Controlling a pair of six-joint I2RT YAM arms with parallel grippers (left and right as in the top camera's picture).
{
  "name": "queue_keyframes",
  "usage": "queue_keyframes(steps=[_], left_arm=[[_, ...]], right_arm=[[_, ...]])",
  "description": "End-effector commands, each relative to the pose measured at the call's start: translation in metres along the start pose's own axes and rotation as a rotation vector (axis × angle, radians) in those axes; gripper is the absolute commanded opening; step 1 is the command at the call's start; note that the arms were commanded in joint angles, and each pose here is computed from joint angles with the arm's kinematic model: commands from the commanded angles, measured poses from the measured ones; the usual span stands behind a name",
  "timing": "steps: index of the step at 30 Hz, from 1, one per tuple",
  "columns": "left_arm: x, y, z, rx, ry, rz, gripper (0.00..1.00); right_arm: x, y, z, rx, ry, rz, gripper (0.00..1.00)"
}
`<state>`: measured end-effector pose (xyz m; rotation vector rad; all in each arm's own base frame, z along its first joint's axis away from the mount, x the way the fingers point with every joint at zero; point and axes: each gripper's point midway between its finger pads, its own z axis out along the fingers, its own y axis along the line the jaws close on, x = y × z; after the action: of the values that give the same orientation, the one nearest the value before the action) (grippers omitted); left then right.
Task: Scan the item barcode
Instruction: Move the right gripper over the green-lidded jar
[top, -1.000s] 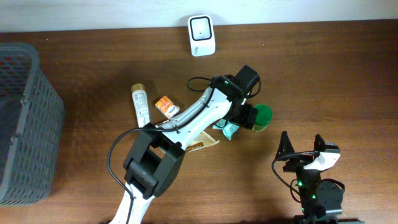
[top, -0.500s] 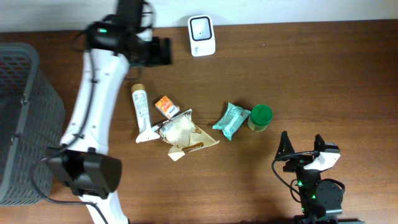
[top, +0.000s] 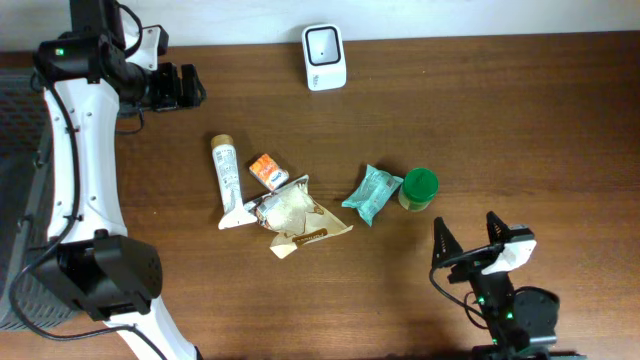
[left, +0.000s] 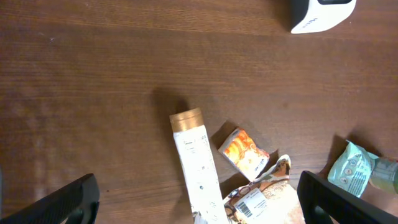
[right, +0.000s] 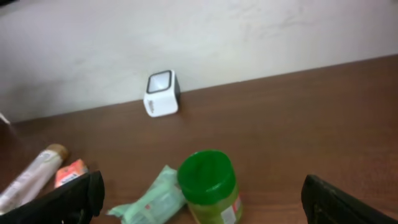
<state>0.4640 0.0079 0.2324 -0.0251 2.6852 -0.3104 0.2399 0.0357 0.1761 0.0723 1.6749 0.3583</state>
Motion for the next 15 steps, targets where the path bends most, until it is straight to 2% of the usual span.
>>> queue_keyframes(steps=[1, 6, 9, 12, 15], left_arm=[[0.0, -0.003, -0.003, 0.02, -0.003, 0.018, 0.99], [0.0, -0.003, -0.003, 0.02, -0.003, 0.018, 0.99], [0.0, -0.003, -0.003, 0.02, -0.003, 0.017, 0.99], [0.0, -0.003, -0.003, 0.02, -0.003, 0.017, 0.99], [0.0, -0.003, -0.003, 0.02, -0.003, 0.018, 0.99]], right_arm=[[-0.06, 0.025, -0.012, -0.04, -0.007, -0.011, 0.98], [-0.121, 0.042, -0.014, 0.009, 0.2, -0.047, 0.98], [-0.139, 0.045, -0.003, 0.032, 0.36, -0.091, 0.98], [-0.14, 0.042, 0.024, 0.059, 0.527, -0.065, 0.99], [-0.121, 0.033, 0.05, 0.094, 0.719, -0.036, 0.98]])
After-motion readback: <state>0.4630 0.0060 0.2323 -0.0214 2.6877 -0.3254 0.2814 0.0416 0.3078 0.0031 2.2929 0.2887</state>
